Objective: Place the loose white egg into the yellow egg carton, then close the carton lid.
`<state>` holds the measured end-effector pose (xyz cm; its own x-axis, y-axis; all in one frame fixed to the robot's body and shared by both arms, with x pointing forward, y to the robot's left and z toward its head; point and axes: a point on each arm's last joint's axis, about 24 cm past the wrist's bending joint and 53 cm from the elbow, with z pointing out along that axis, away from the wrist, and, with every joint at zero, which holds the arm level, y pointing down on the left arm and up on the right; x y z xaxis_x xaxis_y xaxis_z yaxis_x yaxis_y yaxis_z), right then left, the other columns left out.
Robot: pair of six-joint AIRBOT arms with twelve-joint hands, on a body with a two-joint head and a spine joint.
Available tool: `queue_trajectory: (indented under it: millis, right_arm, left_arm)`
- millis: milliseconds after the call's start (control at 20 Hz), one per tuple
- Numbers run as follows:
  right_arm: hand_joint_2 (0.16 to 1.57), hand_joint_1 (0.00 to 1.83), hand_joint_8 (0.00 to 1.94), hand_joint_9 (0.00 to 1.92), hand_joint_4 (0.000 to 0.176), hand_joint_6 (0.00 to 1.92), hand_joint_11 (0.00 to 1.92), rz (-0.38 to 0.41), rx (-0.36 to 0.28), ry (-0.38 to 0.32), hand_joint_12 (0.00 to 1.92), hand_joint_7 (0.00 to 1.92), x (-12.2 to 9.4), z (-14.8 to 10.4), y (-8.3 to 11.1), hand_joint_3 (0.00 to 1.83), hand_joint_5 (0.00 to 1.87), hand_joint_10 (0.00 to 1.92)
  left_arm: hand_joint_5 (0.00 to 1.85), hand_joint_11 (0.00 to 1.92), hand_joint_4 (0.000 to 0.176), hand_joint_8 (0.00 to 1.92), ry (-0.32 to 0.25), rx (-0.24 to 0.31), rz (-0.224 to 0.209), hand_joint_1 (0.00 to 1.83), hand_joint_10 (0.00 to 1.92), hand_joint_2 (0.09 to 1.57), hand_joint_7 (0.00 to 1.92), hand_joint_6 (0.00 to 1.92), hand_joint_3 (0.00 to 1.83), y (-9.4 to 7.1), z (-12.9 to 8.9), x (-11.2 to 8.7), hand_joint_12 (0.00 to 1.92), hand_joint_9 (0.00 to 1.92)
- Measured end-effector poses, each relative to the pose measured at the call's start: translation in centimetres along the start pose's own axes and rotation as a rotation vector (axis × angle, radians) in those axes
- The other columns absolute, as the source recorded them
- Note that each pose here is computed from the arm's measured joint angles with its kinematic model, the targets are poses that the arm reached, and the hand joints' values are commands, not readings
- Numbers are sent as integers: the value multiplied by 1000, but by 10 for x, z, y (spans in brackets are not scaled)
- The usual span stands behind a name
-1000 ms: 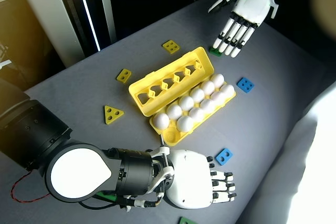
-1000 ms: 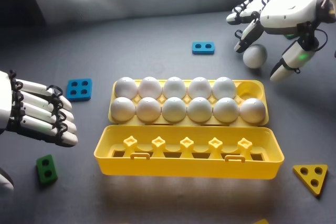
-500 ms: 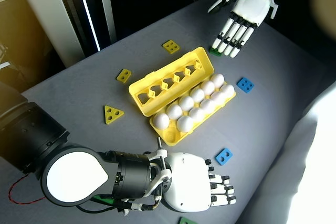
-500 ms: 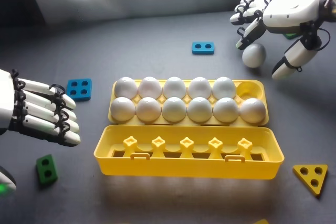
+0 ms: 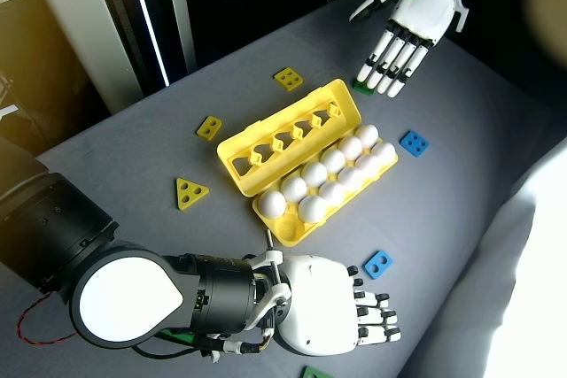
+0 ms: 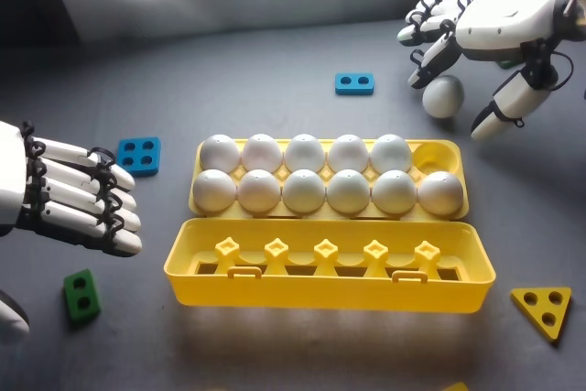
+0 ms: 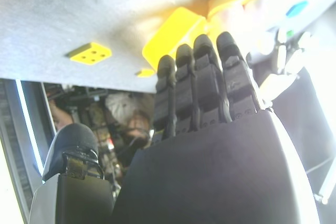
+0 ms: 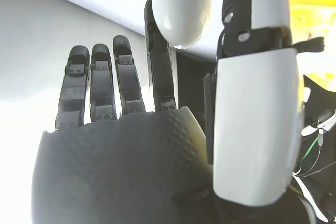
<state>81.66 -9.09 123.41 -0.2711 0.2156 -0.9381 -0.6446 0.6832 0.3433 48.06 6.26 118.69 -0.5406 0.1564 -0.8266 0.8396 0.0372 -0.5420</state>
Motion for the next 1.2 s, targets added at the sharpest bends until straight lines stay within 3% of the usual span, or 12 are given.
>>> queue_trajectory:
  millis: [100,150,250,300,400,500,800,900,950,1050,1150,1200]
  right_arm:
    - [857,910,6,0,53,5,3,-1,-1,1,15,114,0,0,0,0,610,0]
    - [865,882,1,0,67,0,8,-1,-1,0,18,103,0,0,0,2,600,0]
    - [864,908,3,0,55,5,1,-4,-2,0,18,96,0,0,0,1,612,0]
    - [867,885,4,0,64,4,23,-5,-3,0,31,101,0,0,1,2,611,0]
    - [869,913,3,0,52,8,4,-6,-3,0,30,106,0,0,1,2,628,0]
    - [877,893,1,0,64,3,8,-6,-3,-1,37,104,0,0,1,5,620,0]
    - [900,881,0,3,66,6,0,-3,-4,-5,131,65,-1,0,1,2,671,0]
    - [919,909,3,0,57,21,0,-2,-4,-5,134,42,-1,0,1,9,717,0]
    - [935,932,3,0,43,17,0,-3,-5,-5,141,78,-1,0,1,5,764,0]
    - [970,923,2,0,45,13,0,4,-5,-8,100,94,-2,0,1,6,806,0]
    - [1006,955,1,0,18,29,0,9,-6,-12,3,93,-3,0,1,7,884,0]
    - [999,975,7,0,21,40,2,9,-6,-12,2,110,-3,0,1,3,925,0]
  left_arm:
    - [241,0,0,1,0,0,0,0,0,1160,243,0,0,0,0,0,333,205]
    - [249,0,0,3,0,0,0,0,3,1157,251,3,0,0,0,0,345,213]
    - [242,0,0,1,0,0,0,0,1,1161,251,1,0,0,0,0,323,211]
    - [243,0,0,0,0,0,0,0,0,1159,246,2,0,0,0,0,317,205]
    - [253,0,0,2,0,0,0,0,2,1153,251,4,0,0,0,0,331,210]
    - [255,0,0,2,0,0,-1,0,3,1159,254,3,1,0,0,0,336,214]
    - [228,0,0,3,0,1,-4,0,2,1148,222,1,0,0,0,-1,292,183]
    - [239,0,0,6,-1,1,-5,0,5,1145,242,3,0,-1,0,-1,311,199]
    - [234,0,0,3,-1,1,-5,0,2,1145,237,0,0,-1,0,-1,313,194]
    - [241,0,0,4,-1,2,-4,0,4,1145,245,1,0,-1,0,-1,332,204]
    - [238,0,0,3,-1,1,-4,0,5,1142,245,0,0,-1,0,-1,334,207]
    - [229,0,0,2,-1,2,-2,0,2,1146,230,0,0,-1,0,-1,295,192]
